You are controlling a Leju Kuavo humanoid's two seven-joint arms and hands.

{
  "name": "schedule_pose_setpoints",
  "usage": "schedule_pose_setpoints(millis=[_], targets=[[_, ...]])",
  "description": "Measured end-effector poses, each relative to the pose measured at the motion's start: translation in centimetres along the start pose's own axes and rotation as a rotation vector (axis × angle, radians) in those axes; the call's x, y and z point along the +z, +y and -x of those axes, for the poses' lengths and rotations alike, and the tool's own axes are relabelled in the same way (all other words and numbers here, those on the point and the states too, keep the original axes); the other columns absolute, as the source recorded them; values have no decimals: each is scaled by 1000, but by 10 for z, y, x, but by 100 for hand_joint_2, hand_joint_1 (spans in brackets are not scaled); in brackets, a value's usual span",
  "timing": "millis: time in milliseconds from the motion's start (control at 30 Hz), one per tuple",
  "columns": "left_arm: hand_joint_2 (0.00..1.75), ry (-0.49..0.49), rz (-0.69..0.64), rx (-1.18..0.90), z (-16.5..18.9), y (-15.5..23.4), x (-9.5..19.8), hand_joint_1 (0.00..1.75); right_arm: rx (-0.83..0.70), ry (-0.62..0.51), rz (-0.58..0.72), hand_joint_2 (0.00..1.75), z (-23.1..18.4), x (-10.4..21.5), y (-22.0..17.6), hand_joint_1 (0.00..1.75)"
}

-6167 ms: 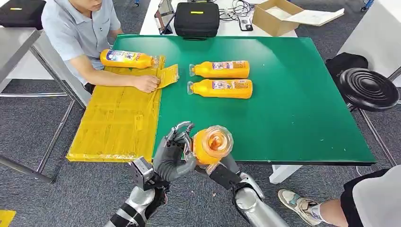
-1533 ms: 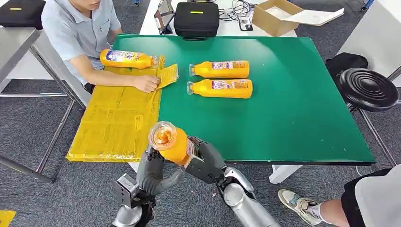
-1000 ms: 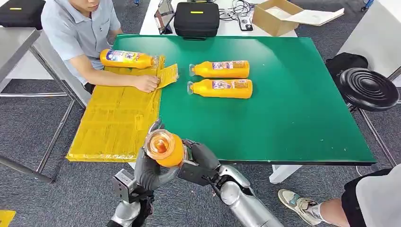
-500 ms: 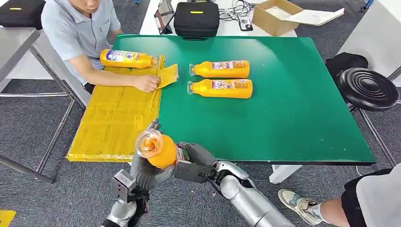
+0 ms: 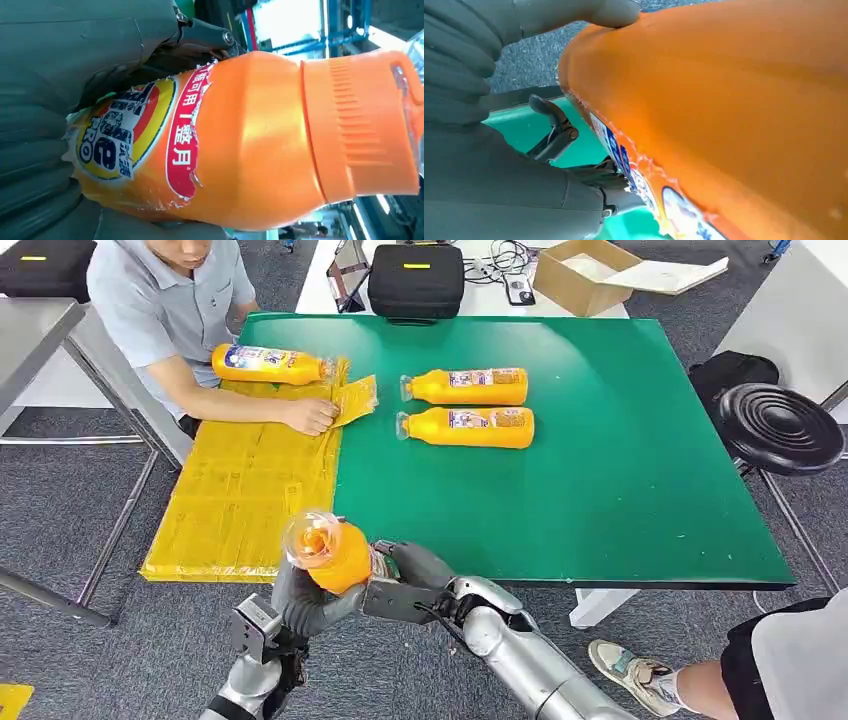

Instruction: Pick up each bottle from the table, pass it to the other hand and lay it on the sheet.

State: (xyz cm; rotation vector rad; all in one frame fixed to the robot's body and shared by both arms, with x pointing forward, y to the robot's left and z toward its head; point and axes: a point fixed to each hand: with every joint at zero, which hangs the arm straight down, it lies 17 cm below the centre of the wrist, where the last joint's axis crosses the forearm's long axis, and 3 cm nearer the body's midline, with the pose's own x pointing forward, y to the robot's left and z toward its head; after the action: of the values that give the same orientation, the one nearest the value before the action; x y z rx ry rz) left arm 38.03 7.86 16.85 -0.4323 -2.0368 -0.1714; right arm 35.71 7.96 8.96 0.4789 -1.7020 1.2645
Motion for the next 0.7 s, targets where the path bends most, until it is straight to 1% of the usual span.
schedule_pose_setpoints(millis=[100,133,167,200,333,467,567,700], targets=[[175,15,38,42,5,-3,0,175,-2,0,-2,175,2,2,0,173],[175,19,43,61,6,-4,0,175,-2,-1,-1,175,1,2,0,148],[175,23,46,82,7,-3,1,175,-3,-2,0,175,1,2,0,44],[175,27,49,100,8,-3,2,175,-3,-3,0,175,1,2,-1,0],[175,40,65,200,7,-6,3,175,5,-39,23,175,-4,2,-3,0],[175,63,78,343,5,-8,3,175,34,-121,73,175,-21,4,-2,0],[175,69,66,387,4,-4,2,175,32,-170,97,175,-33,6,-1,0],[175,74,24,398,6,3,0,175,30,-198,129,175,-42,7,-4,0]])
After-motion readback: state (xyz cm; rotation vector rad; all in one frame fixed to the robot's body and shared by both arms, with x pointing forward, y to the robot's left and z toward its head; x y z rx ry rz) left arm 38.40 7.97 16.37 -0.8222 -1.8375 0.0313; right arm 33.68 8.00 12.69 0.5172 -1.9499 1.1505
